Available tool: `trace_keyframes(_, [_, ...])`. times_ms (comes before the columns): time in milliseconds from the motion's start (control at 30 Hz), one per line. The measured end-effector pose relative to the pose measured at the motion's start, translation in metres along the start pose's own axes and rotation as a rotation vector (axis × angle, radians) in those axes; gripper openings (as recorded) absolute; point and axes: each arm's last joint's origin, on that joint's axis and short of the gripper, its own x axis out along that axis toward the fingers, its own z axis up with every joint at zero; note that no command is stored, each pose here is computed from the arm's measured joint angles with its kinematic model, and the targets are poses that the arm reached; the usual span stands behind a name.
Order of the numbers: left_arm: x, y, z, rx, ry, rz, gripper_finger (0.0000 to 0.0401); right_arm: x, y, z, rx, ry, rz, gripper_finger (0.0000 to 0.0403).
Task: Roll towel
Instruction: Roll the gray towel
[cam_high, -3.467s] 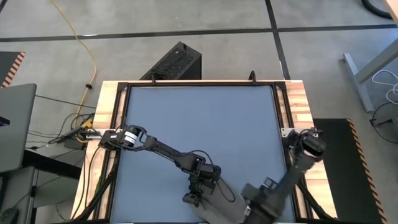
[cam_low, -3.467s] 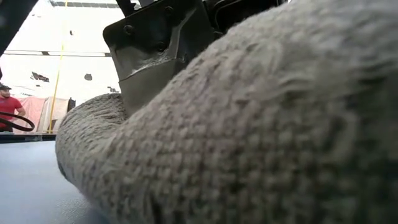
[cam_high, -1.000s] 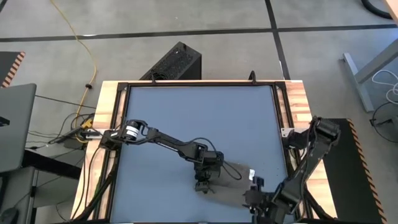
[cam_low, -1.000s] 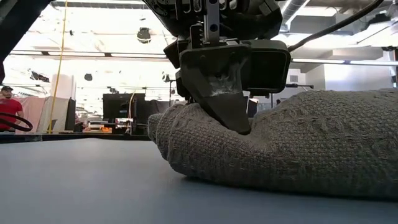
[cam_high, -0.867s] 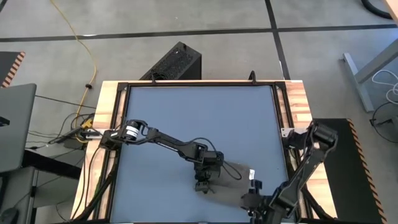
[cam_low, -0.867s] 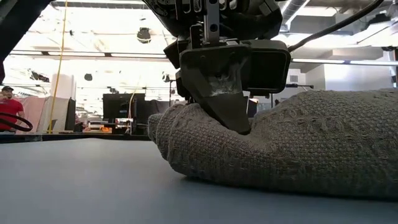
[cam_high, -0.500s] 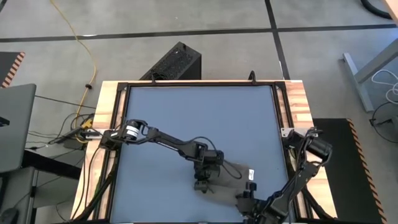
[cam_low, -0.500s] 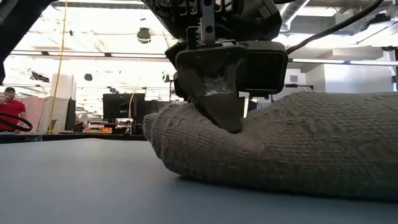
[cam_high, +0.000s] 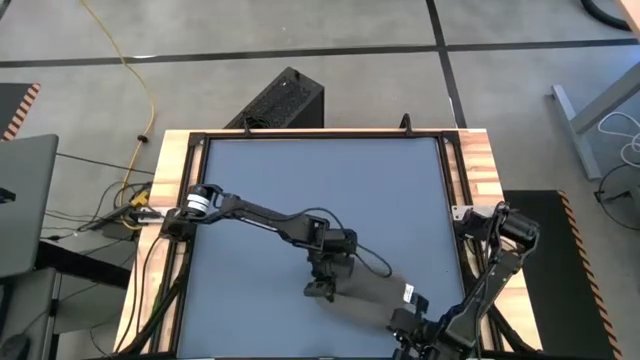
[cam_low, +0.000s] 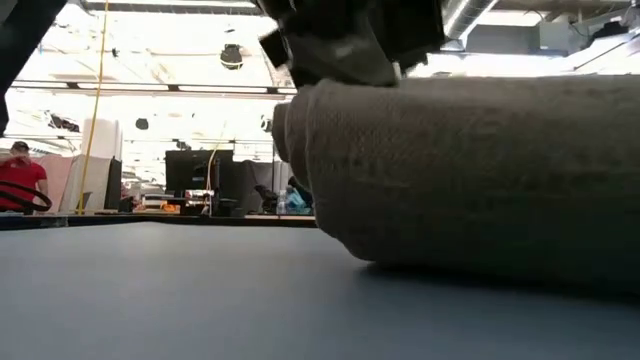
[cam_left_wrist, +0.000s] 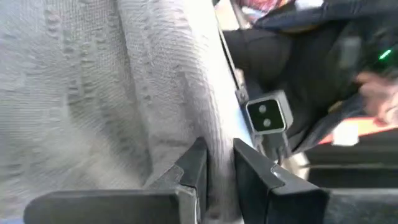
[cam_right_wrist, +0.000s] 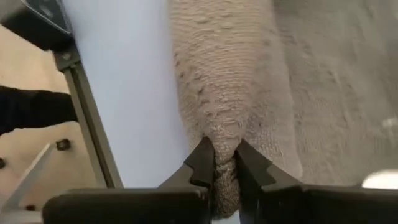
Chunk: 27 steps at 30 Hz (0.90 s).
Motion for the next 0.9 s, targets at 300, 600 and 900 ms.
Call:
trace_keyframes(300, [0.006,-0.023,-0.009,0.106,0.072,0.199,0.0055,-0.004,-0.005,-0.002,0.143,0.07,-0.03,0.0052])
trace_keyframes(600, [0.013,-0.077,0.001,0.398,-0.038,0.341,0.0049,-0.005,-0.009,-0.001,0.304,0.06,-0.072,0.0052])
trace_keyframes(900, [0.067,-0.101,-0.002,0.795,-0.108,0.728,0.0058,-0.016,-0.013,-0.018,0.371,0.056,-0.097,0.0052])
